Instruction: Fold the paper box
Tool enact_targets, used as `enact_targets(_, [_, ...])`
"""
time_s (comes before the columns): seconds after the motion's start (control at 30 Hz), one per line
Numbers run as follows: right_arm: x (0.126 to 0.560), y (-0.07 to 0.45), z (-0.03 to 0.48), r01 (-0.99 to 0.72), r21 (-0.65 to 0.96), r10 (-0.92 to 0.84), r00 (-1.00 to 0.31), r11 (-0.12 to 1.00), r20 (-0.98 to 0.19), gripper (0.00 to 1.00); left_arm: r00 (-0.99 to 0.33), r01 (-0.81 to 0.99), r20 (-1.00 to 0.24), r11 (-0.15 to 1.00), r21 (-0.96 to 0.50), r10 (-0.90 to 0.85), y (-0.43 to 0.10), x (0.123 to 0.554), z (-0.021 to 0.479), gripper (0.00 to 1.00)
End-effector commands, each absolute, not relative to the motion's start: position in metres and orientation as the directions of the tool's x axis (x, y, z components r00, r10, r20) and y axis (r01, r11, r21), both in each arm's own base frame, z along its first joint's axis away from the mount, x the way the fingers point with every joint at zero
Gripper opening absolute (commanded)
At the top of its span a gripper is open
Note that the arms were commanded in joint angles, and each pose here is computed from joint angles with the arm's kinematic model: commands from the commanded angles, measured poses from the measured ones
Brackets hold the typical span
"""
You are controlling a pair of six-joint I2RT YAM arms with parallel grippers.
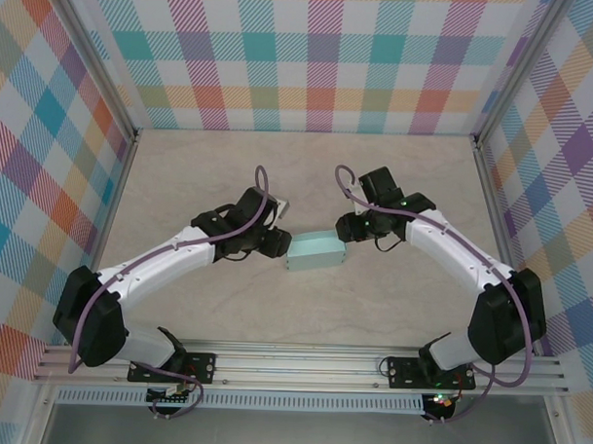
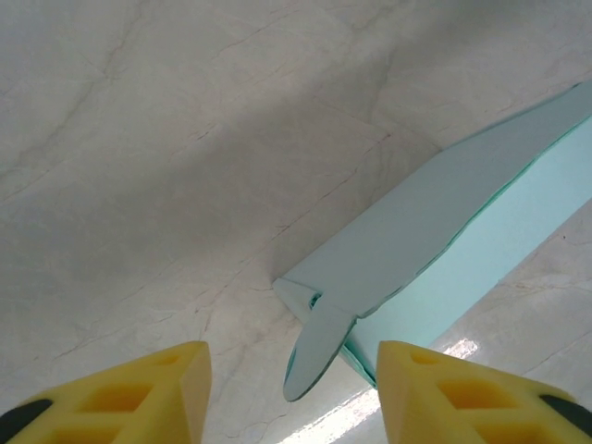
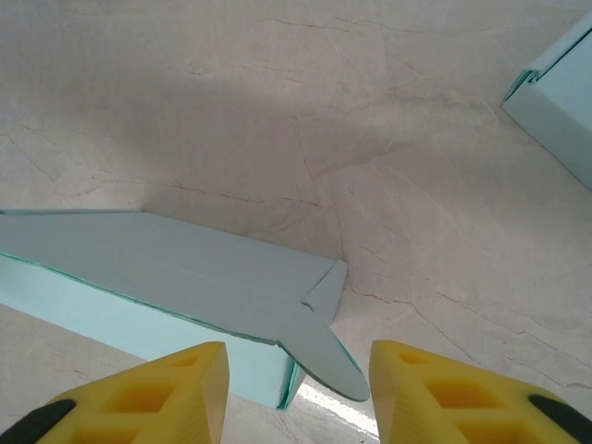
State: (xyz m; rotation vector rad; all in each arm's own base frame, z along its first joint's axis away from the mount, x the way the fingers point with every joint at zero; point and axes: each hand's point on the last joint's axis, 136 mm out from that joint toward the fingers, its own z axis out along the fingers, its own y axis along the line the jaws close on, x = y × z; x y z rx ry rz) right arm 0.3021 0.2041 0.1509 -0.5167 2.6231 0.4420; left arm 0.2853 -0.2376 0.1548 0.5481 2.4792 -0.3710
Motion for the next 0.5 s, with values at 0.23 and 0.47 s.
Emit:
enact_targets(0.23, [0.302, 0.211, 0.151, -0.42, 0.222, -0.284, -0.84, 0.88, -0.463, 0.34, -0.756, 0.454, -0.584, 0.879, -0.144, 0.295, -0.244, 0.287, 0.158, 0.39])
enact_targets(0.47, [0.299, 0.213, 0.153, -0.392, 0.243, -0.252, -0.853, 0.887, -0.456, 0.28, -0.775, 0.446, -0.566, 0.878, -0.174, 0.282, -0.25, 0.286, 0.152, 0.23])
